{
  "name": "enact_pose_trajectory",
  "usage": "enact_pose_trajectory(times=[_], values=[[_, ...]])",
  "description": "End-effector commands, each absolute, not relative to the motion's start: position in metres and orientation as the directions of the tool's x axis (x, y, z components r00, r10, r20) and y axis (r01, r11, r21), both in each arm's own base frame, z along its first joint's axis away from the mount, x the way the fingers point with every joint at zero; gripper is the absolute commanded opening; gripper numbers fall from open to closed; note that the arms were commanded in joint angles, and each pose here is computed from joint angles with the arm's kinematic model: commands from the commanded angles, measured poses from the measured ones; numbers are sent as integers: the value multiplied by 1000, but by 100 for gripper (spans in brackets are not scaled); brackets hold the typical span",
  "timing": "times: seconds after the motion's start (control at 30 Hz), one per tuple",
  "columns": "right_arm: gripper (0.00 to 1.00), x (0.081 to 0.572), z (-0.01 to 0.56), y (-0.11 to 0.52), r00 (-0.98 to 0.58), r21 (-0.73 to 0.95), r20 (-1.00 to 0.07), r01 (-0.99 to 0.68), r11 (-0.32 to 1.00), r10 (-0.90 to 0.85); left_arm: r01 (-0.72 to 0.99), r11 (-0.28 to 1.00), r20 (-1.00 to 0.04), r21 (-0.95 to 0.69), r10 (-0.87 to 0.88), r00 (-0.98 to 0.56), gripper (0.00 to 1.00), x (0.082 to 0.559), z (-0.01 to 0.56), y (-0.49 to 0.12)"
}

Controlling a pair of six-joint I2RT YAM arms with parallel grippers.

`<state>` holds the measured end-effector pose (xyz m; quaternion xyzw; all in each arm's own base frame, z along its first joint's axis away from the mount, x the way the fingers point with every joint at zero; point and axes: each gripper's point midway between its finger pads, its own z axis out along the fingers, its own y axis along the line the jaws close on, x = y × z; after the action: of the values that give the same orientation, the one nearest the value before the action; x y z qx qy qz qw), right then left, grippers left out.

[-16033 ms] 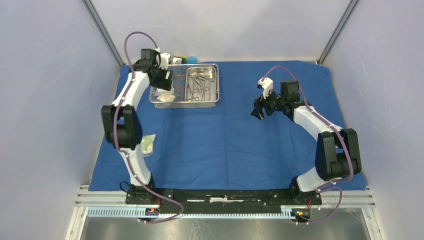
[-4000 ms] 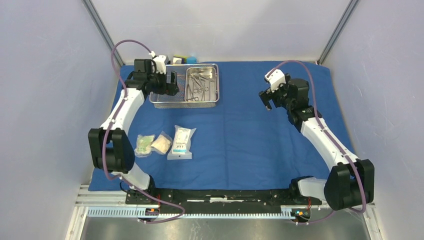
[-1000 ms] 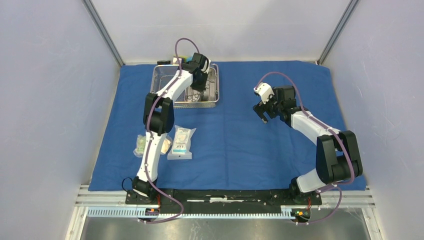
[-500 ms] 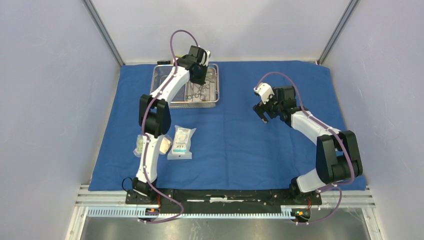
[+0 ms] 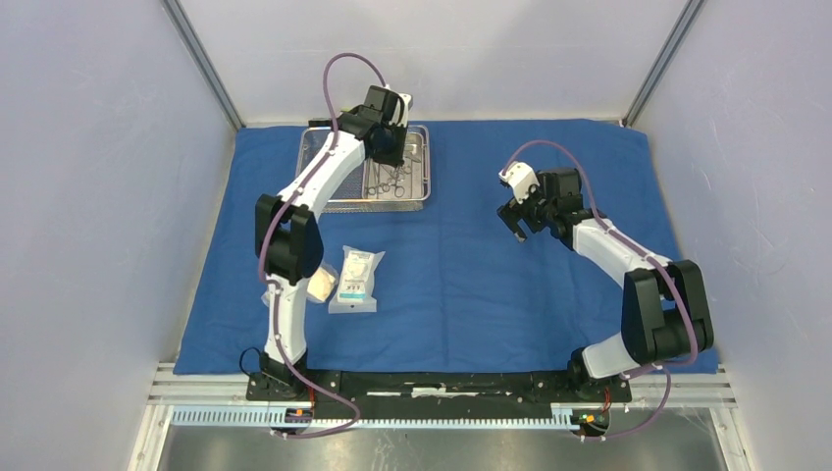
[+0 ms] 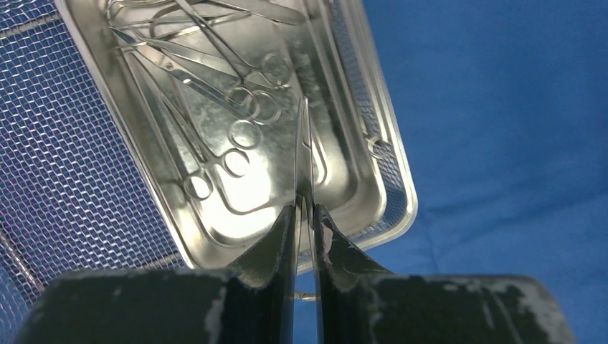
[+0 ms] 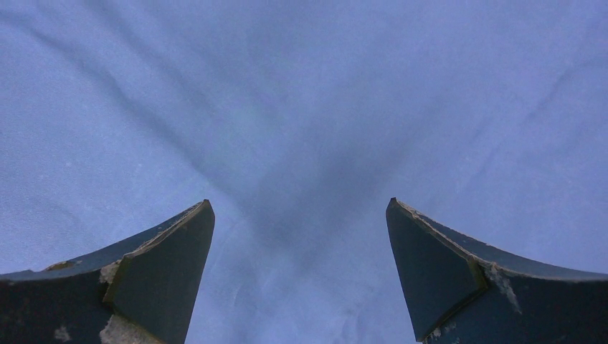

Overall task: Open and lay out the surgical kit
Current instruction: Pick up the medical item from the container, then place the medical item in the surgical kit.

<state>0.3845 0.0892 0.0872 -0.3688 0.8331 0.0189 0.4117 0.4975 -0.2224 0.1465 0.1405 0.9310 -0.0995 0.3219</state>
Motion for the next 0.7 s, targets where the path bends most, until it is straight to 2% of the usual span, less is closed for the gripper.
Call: enact_pose_trajectory(times=[0.0, 0.43, 0.67], values=[[98, 399, 128, 84, -341, -320, -751, -561, 763, -566, 352, 920, -687, -171, 145, -712, 2, 469, 199, -249], [98, 395, 173, 39, -390, -351, -787, -353, 867, -477, 417, 872, -660, -257, 157, -735, 2, 392, 213, -309], [98, 375, 182, 31, -426, -318, -779, -365, 875, -460, 416, 858, -604, -301, 166, -779, 2, 347, 196, -354]])
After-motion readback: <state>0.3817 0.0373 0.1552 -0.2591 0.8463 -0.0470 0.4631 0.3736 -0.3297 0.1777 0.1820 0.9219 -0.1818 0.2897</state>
